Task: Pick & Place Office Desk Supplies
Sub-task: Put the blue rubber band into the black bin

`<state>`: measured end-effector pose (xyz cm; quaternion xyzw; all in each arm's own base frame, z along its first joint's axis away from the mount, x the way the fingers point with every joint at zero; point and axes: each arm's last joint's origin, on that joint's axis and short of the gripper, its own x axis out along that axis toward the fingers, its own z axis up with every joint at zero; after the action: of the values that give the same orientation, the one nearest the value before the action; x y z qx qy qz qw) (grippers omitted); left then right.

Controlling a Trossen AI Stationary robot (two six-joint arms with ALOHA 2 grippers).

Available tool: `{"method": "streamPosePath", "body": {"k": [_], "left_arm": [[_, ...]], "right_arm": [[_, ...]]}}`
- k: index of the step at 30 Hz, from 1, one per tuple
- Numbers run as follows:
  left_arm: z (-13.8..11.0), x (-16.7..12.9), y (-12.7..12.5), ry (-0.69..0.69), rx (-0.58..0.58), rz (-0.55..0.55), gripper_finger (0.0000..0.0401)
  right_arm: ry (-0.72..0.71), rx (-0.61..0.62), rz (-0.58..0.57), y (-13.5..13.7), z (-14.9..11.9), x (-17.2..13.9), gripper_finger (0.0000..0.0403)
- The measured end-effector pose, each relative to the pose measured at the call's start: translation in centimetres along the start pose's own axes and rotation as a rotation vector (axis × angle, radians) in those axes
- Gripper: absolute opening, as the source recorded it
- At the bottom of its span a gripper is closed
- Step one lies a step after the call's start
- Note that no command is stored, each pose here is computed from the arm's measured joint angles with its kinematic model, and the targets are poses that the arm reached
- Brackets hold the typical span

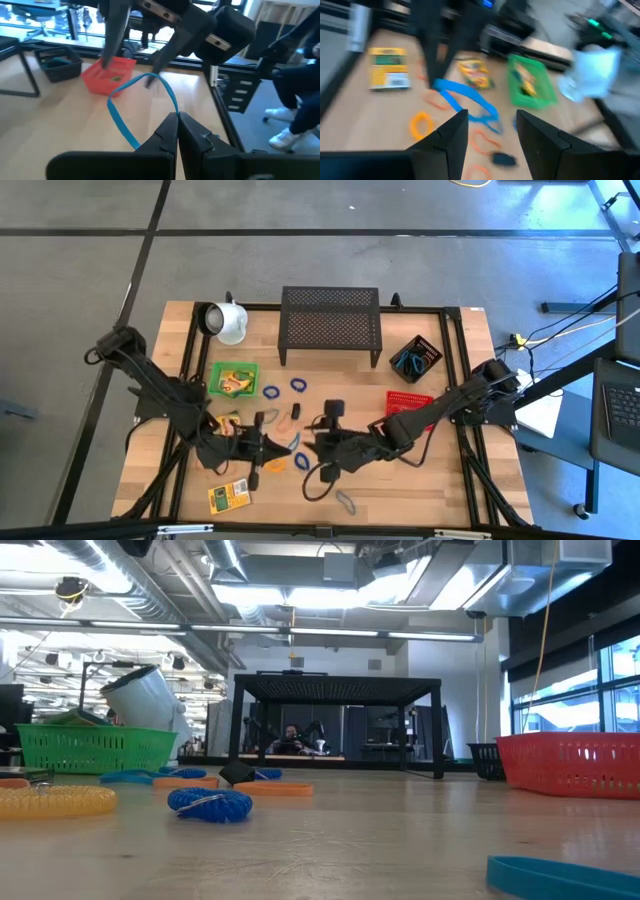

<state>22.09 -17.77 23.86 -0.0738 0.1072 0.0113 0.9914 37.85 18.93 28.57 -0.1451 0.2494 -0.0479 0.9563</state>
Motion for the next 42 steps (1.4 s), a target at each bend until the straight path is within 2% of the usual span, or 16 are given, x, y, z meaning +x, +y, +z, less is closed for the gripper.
{"method": "streamPosePath", "body": {"k": [7, 19, 26, 35, 38, 42], "left_arm": [[-0.1, 0.3, -0.3, -0.011, -0.016, -0.030, 0.0005], [0.6, 0.2, -0.6, -0.066, -0.011, -0.077, 0.0005], [0.8, 0.2, -0.7, -0.084, 0.014, -0.080, 0.0003], [0.8, 0.2, -0.7, -0.084, 0.017, -0.078, 0.0004], [0.8, 0.2, -0.6, -0.088, -0.003, -0.061, 0.0013], [0.8, 0.2, -0.5, -0.098, -0.009, -0.020, 0.0044]], "right_arm": [[-0.094, -0.059, 0.136, 0.4, 0.4, 0.3, 0.0167], [-0.099, -0.047, 0.133, 0.3, 0.5, 0.4, 0.0159], [-0.099, -0.046, 0.135, 0.2, 0.5, 0.4, 0.0113], [-0.094, 0.029, 0.139, 0.2, 0.5, 0.4, 0.0010], [-0.093, 0.034, 0.139, 0.2, 0.5, 0.4, 0.0010], [-0.088, 0.033, 0.139, 0.2, 0.4, 0.4, 0.0007]]}}
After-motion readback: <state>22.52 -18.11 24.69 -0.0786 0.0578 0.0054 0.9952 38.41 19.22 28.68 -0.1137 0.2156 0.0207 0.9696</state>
